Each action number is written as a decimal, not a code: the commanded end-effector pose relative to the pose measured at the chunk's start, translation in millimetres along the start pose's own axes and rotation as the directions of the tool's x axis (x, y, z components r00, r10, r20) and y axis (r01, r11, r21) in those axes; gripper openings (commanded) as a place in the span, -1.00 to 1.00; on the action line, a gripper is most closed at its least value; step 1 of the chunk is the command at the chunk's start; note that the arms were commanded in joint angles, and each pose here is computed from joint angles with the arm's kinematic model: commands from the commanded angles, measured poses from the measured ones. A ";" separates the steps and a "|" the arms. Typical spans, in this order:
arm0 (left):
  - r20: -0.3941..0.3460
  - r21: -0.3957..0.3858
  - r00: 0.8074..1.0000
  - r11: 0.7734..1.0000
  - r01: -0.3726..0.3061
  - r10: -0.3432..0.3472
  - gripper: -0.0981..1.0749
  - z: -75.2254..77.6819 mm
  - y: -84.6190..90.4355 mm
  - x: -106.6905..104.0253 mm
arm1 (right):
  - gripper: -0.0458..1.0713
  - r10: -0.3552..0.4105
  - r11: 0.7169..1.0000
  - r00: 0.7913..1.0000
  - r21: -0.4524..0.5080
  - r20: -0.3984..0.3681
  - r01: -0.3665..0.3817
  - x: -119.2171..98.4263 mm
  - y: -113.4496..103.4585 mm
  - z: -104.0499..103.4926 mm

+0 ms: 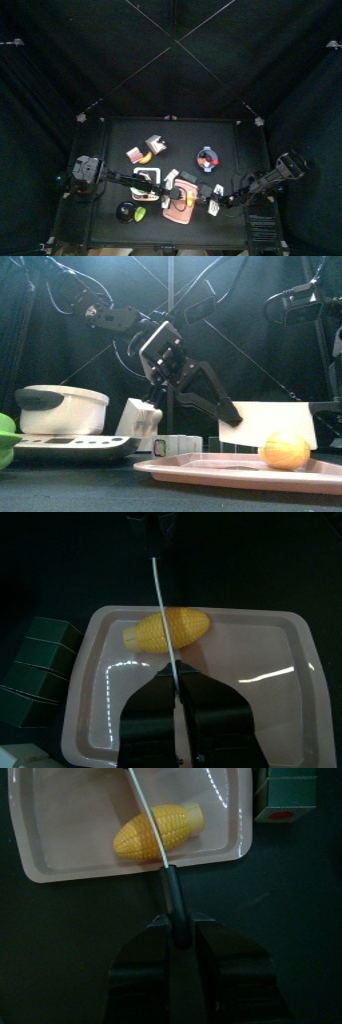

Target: Cut corn and place cleaver down

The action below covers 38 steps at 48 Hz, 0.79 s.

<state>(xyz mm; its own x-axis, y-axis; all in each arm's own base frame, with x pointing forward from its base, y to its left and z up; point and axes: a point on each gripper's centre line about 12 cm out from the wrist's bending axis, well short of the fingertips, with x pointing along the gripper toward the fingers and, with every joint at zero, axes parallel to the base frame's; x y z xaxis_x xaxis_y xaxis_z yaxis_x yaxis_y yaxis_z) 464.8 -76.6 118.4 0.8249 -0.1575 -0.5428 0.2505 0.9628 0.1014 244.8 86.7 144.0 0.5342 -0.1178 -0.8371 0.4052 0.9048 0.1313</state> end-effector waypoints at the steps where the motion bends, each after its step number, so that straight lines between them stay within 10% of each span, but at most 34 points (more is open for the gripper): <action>1: 0.039 0.007 0.999 1.000 0.002 -0.002 -0.26 12.0 -1.6 -1.1 | -0.32 -0.009 0.999 1.000 0.038 0.027 0.008 -0.4 -3.1 13.8; 38: 0.097 0.018 0.995 1.000 0.000 -0.002 -0.26 35.2 -2.5 -15.9 | -0.32 0.043 0.998 0.993 0.029 0.111 -0.046 -18.6 4.4 34.9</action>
<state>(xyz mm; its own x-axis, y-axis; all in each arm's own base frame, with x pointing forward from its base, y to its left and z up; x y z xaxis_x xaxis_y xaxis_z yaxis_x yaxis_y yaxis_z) 464.7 -74.2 118.5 0.8251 -0.1525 -0.5440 0.2439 0.9647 0.0994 251.5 83.0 155.3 0.5684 -0.1251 -0.8132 0.4018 0.9047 0.1416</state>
